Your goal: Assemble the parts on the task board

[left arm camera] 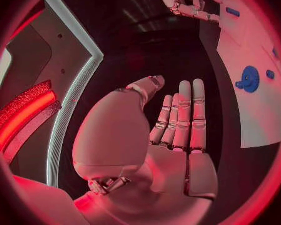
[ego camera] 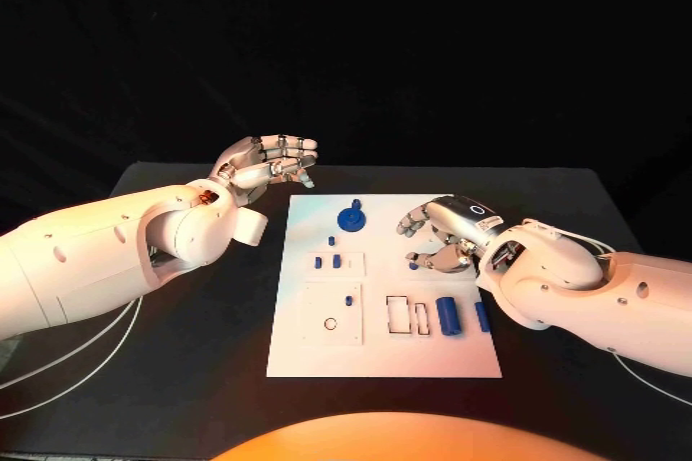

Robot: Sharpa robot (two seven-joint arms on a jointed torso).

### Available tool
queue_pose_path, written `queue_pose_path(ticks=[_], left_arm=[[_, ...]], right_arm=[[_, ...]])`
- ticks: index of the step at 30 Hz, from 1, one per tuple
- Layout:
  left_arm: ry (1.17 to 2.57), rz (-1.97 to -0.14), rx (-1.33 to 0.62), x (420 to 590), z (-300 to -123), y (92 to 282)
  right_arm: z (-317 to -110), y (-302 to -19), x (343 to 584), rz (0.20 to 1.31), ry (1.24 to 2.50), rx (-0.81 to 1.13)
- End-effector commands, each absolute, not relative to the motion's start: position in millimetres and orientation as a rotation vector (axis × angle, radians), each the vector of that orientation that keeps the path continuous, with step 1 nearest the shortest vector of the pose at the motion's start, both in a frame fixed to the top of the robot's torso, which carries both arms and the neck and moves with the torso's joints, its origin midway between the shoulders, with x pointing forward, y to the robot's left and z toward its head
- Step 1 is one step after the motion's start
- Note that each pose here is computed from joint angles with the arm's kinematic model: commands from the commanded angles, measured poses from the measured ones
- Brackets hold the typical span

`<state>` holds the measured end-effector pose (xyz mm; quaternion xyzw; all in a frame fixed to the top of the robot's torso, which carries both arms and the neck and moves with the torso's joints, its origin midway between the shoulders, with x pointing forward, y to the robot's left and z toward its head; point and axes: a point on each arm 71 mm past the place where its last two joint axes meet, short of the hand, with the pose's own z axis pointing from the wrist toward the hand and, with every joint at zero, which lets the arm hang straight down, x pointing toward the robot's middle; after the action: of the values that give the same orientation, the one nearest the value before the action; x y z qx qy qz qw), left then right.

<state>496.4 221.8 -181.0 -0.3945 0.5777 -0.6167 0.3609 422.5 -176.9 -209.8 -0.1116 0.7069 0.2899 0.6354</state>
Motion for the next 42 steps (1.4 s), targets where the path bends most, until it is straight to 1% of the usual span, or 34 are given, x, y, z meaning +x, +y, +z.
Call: queue_pose_path(ticks=[1,7,16,33,42], left_arm=[[1.496,-1.618,-1.009,495.9,-180.4,218.8],[1.498,-1.620,-1.009,496.2,-180.7,218.2],[1.499,-1.619,-1.010,496.4,-180.9,218.7],[1.501,-1.618,-1.011,496.7,-181.3,218.5],[1.508,-1.621,-1.015,496.5,-181.7,218.1]], right_arm=[[-216,-185,428,0.660,1.722,-0.256],[-221,-193,436,0.617,1.767,-0.282],[-228,-194,439,0.589,1.828,-0.309],[-237,-188,439,0.611,1.835,-0.291],[-241,-187,440,0.602,1.840,-0.294]])
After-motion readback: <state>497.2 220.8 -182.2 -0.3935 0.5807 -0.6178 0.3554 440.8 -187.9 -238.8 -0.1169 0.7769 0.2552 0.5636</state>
